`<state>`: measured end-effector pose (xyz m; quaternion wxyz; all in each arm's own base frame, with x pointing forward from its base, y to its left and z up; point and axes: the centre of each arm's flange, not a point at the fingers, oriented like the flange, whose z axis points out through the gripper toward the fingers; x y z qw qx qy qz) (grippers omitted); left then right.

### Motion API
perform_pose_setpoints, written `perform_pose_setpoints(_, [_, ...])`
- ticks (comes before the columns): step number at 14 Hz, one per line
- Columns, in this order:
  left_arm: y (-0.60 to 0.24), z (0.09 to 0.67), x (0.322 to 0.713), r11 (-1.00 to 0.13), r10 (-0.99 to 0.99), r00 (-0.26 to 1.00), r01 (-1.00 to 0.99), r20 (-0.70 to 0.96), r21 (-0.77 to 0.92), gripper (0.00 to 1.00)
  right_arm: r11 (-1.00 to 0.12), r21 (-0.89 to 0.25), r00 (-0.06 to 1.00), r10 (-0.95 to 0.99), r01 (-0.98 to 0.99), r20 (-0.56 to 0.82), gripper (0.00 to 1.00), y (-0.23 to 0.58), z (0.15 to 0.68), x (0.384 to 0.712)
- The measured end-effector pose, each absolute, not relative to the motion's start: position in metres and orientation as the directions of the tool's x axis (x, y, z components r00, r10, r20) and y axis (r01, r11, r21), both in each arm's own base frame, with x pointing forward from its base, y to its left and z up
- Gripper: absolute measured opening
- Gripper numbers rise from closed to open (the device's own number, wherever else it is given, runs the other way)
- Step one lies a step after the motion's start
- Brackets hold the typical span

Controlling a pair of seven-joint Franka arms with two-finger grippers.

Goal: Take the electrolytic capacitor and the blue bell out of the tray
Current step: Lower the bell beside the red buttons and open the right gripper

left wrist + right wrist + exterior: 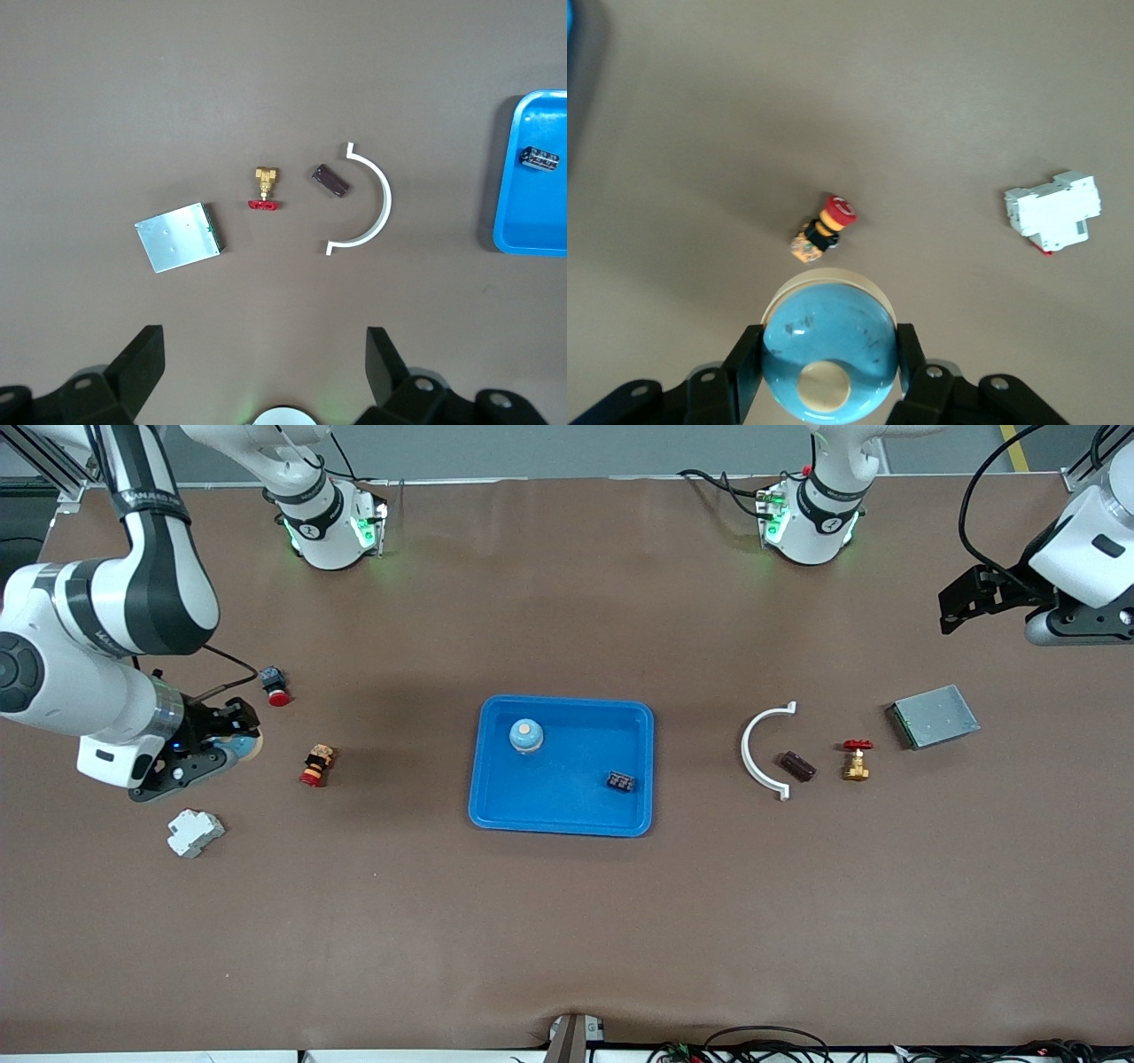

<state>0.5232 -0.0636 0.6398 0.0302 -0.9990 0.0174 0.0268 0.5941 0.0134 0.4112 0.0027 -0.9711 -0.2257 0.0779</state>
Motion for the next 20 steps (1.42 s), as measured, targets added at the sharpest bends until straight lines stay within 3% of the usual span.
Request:
perform_pose_setpoints(5, [-0.064, 0.638, 0.524, -0.998, -0.034, 0.998, -0.037, -0.056, -0.059, 1.0, -0.883, -0.013, 0.879, 0.469, 0.47, -0.088, 0.64, -0.016, 0.356, 0.584])
perform_pose_setpoints(20, [-0.065, 0.638, 0.524, -0.998, -0.035, 0.998, -0.038, -0.055, -0.059, 1.0, -0.844, -0.025, 0.839, 0.535, 0.536, -0.101, 0.64, -0.066, 0.233, 0.574])
